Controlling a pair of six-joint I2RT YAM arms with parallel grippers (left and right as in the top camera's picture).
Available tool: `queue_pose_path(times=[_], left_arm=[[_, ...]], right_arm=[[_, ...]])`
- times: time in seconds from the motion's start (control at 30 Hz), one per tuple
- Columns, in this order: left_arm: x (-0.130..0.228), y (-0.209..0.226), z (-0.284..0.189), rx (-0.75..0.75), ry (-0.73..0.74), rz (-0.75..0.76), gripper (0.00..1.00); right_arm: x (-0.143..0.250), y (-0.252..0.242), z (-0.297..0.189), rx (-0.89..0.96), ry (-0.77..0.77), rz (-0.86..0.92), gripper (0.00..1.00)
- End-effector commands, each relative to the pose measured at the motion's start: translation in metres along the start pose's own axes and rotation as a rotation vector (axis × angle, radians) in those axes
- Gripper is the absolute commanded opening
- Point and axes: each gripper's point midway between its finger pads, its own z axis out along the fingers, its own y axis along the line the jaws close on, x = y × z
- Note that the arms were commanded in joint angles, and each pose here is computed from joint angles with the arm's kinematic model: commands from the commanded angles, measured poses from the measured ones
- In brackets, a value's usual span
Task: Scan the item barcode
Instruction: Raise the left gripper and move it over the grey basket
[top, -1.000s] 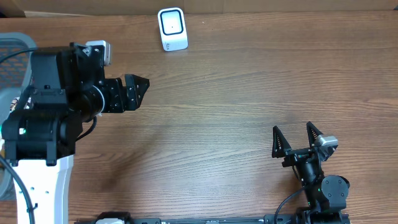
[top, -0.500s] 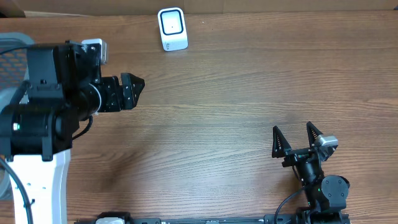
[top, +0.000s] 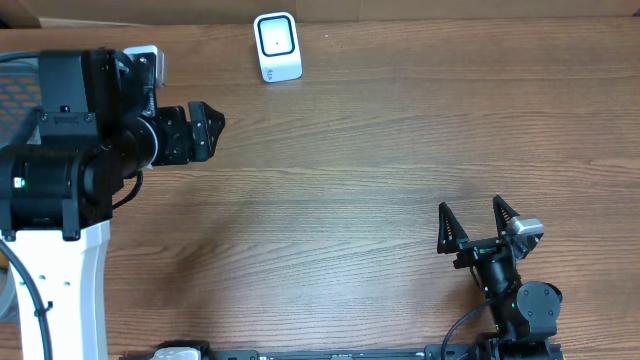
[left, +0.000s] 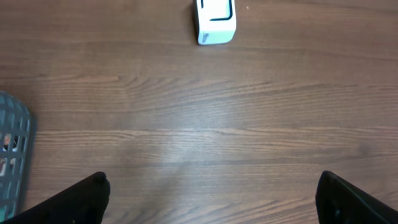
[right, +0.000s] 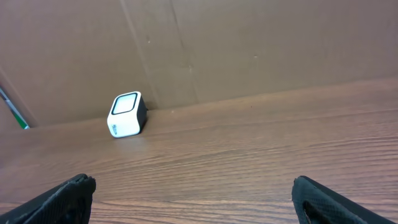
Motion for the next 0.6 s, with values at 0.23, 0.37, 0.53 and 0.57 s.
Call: queue_pose_path(times=[0.23,0.37,0.53,0.57], left_arm=[[-0.007,0.028,-0.011,-0.175,-0.034,0.02,0.96],[-0.009,0.039,-0.013,-0.239,-0.044,0.017,1.0],[-0.015,0.058,-0.017,-0.282,-0.071,-0.033,1.0],[-0.017,0.064,-0.019,-0.295,-0.082,-0.062,1.0]], right_arm=[[0.004,-0.002,0.001,0.01,0.005,0.011,1.0],[0.004,-0.002,0.001,0.01,0.005,0.011,1.0],[0.004,-0.002,0.001,0.01,0.005,0.011,1.0],[0.004,-0.002,0.001,0.01,0.005,0.011,1.0]])
